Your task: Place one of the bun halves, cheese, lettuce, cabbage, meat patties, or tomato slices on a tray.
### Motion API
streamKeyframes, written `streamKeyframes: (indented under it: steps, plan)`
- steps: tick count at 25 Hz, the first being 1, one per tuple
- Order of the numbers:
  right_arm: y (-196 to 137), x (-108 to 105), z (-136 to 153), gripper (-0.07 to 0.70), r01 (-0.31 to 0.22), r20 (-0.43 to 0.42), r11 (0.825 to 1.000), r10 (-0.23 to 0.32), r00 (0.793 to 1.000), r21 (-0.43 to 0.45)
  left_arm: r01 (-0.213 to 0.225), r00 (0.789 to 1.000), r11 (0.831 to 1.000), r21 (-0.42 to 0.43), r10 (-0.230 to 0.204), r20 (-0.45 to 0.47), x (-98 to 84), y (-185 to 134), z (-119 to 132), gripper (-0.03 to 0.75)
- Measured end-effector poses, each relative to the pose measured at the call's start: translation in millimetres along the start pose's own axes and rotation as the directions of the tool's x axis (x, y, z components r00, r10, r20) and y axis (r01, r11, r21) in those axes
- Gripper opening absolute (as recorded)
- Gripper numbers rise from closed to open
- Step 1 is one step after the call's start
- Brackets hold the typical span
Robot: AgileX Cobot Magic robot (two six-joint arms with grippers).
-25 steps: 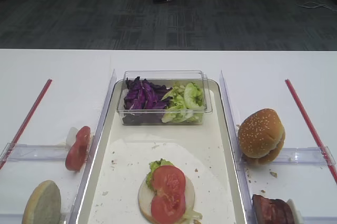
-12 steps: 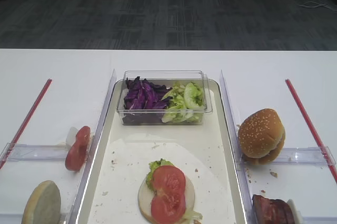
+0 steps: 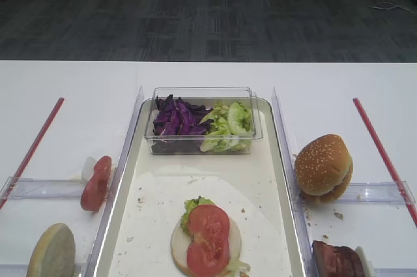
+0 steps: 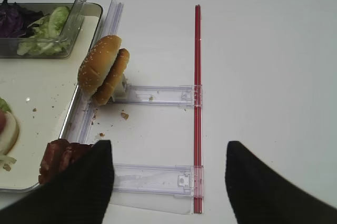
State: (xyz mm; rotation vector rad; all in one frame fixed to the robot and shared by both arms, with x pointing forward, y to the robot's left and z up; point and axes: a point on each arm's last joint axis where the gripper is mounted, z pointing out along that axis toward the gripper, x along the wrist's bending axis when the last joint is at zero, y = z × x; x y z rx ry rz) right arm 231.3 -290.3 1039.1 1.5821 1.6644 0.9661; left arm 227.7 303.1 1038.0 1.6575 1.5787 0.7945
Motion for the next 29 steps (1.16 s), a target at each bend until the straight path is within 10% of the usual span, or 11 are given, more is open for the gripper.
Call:
streamKeyframes:
  steps: [29]
  plan:
    - [0.0,0.0,0.0,0.468,0.0,0.0,1.0,0.0,1.0,0.0,0.0,1.0,1.0,0.0,0.0,0.0,0.0,0.0,0.0,0.486]
